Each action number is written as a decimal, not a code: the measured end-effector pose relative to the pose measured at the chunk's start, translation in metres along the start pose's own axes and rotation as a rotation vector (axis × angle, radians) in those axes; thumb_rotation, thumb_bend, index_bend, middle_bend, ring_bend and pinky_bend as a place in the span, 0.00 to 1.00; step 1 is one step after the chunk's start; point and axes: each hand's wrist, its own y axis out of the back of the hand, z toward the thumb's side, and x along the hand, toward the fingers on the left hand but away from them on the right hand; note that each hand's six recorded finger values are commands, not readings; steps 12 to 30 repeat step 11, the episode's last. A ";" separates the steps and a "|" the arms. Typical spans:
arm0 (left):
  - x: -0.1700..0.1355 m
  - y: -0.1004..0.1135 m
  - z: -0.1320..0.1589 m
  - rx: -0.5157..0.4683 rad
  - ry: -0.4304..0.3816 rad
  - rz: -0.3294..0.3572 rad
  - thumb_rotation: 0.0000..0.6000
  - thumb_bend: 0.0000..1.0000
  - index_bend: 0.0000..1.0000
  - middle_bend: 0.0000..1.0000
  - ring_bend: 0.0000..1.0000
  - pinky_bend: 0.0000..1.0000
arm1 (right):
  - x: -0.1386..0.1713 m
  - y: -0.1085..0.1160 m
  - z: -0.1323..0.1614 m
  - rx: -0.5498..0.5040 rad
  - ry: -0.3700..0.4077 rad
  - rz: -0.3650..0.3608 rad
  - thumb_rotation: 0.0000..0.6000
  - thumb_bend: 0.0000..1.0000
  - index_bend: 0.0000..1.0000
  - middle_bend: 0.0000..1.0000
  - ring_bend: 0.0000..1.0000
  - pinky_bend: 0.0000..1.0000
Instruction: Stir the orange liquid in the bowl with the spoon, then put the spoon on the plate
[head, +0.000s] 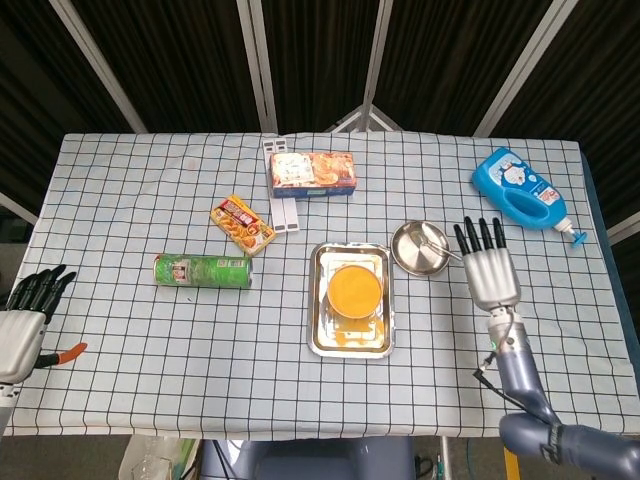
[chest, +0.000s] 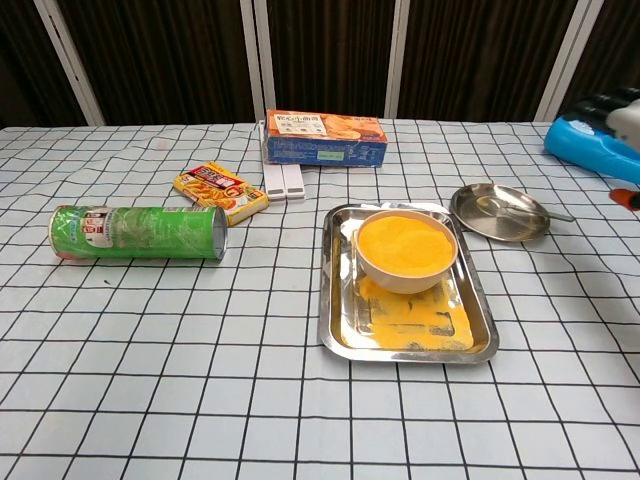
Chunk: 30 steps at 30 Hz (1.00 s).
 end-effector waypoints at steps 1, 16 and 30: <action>-0.001 0.001 0.000 0.002 -0.001 0.005 1.00 0.00 0.00 0.00 0.00 0.00 | 0.011 0.001 -0.007 -0.035 -0.007 0.008 1.00 0.37 0.00 0.00 0.00 0.00; -0.013 0.005 0.000 0.047 0.009 0.047 1.00 0.00 0.00 0.00 0.00 0.00 | 0.150 0.000 -0.074 -0.358 -0.084 0.069 1.00 0.36 0.00 0.00 0.00 0.00; -0.013 0.005 0.000 0.047 0.009 0.047 1.00 0.00 0.00 0.00 0.00 0.00 | 0.150 0.000 -0.074 -0.358 -0.084 0.069 1.00 0.36 0.00 0.00 0.00 0.00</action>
